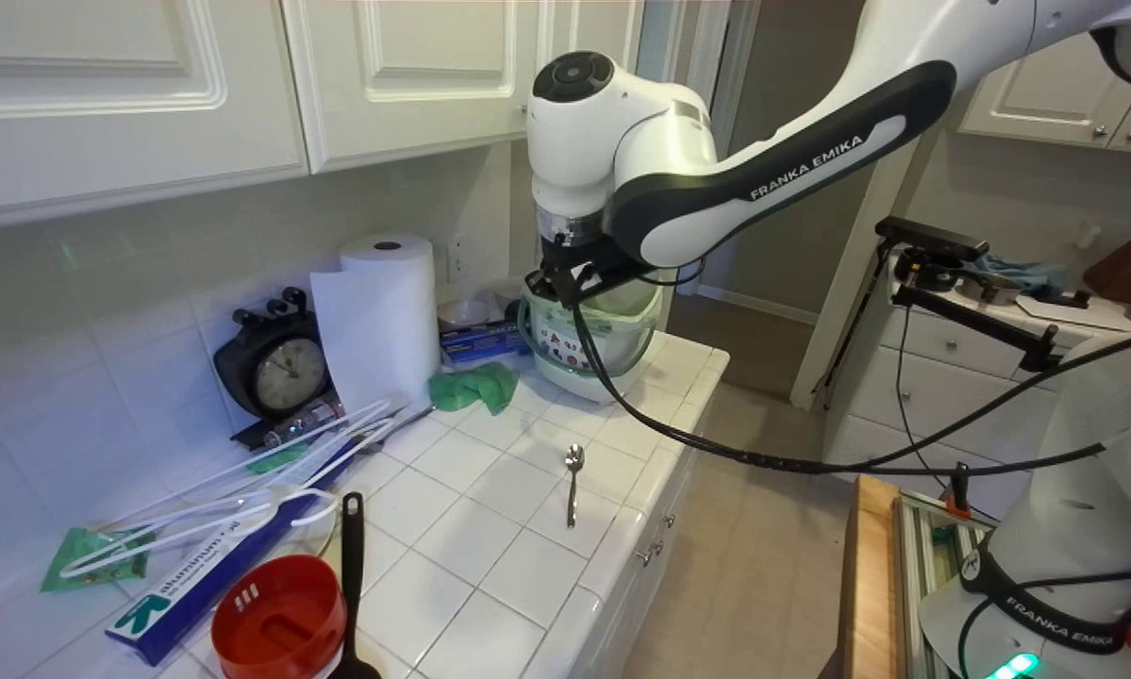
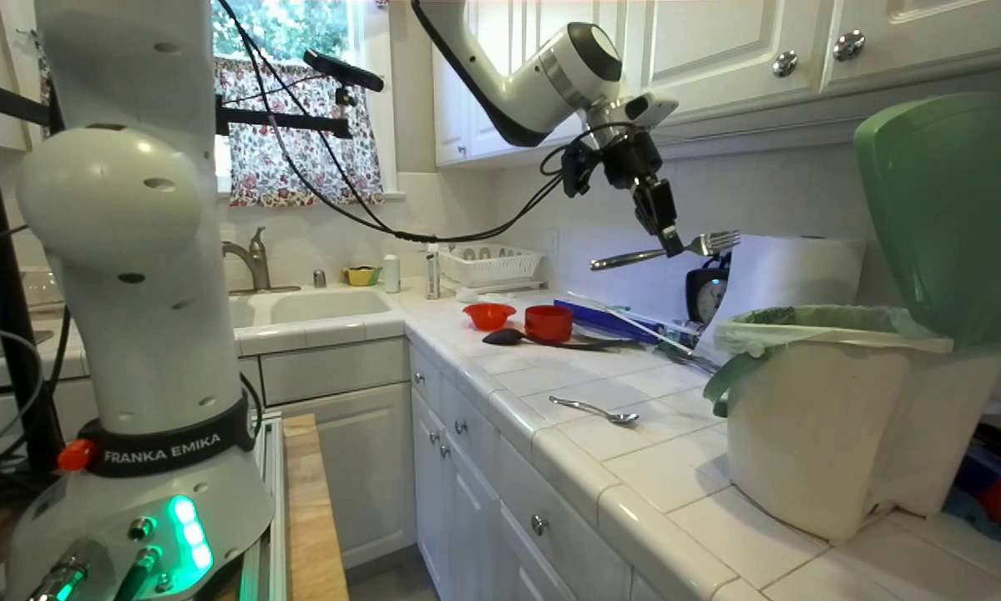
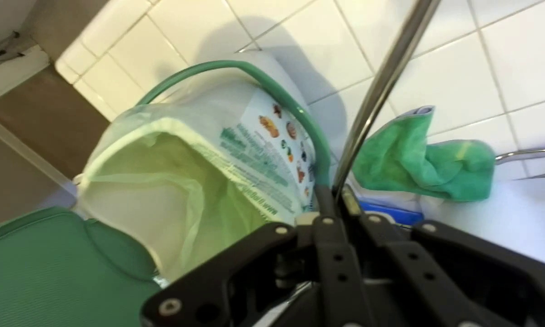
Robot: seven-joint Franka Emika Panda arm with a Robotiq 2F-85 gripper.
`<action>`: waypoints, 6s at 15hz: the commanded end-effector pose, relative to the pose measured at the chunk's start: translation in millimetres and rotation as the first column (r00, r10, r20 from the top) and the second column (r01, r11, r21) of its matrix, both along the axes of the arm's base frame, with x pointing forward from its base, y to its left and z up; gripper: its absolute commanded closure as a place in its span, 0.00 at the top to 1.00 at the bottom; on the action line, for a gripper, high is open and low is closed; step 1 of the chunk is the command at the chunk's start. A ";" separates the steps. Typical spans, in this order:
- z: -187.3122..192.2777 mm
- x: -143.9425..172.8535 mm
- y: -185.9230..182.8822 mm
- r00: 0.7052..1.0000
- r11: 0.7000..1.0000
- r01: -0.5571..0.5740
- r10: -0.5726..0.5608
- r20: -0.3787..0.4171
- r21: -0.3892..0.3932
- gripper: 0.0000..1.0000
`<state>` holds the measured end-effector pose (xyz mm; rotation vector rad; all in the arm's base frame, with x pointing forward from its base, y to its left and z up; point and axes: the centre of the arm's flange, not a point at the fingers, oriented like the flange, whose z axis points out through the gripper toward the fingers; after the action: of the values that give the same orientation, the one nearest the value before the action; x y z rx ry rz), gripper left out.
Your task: Use the fork to open the bin
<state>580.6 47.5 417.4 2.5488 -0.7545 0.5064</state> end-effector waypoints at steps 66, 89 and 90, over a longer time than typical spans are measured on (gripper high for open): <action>-219.1 40.7 4.9 0.900 0.868 -0.135 0.309 -0.307 0.477 1.00; -111.5 -10.7 38.4 0.900 0.919 -0.322 0.372 -0.227 0.227 1.00; -108.2 -12.8 37.9 0.902 0.918 -0.326 0.374 -0.214 0.227 1.00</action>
<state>592.7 88.3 296.6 2.8765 -0.2419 0.1283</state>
